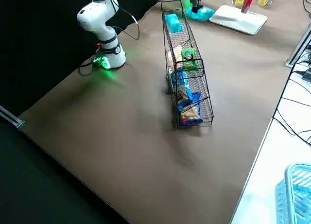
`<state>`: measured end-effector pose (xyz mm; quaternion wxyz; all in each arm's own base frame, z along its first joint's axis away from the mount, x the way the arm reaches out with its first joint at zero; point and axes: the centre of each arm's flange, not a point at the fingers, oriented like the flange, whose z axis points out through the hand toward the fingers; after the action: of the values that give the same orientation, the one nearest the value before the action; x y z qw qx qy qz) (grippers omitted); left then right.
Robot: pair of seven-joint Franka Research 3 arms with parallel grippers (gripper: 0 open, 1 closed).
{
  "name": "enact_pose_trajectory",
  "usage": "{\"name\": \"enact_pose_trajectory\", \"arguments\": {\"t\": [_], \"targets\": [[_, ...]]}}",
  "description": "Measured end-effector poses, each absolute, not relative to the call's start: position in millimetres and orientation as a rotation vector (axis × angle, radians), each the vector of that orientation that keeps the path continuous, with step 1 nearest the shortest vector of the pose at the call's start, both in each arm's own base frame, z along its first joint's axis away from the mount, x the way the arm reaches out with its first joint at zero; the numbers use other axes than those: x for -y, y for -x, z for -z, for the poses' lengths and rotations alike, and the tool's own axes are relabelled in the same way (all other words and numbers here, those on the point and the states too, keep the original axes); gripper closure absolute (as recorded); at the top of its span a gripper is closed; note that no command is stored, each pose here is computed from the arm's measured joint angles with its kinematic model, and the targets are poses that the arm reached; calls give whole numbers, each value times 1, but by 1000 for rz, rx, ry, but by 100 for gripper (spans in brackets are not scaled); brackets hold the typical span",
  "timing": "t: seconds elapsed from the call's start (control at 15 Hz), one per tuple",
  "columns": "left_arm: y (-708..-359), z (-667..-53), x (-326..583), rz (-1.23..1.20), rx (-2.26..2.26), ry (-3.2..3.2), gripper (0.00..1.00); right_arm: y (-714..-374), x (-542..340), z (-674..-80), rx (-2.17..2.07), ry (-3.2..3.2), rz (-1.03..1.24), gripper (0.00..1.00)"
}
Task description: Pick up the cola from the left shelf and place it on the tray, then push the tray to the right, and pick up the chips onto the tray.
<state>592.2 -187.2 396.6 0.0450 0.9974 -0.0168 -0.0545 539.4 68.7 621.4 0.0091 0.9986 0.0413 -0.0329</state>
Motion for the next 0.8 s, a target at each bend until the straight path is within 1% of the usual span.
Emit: {"name": "enact_pose_trajectory", "arguments": {"t": [0.33,0.6,0.67,0.8], "targets": [[-580,-345,212,207,68,-3108,69,-532,-121,-616,-114,-3228,162,93],[-581,-343,227,162,62,-3111,67,-533,-162,-589,-185,-3252,272,93],[-581,-344,227,155,59,-3110,60,-535,-175,-578,-185,-3249,305,93],[-588,-353,217,134,30,-3111,42,-539,-198,-555,-194,-3247,362,93]]}}
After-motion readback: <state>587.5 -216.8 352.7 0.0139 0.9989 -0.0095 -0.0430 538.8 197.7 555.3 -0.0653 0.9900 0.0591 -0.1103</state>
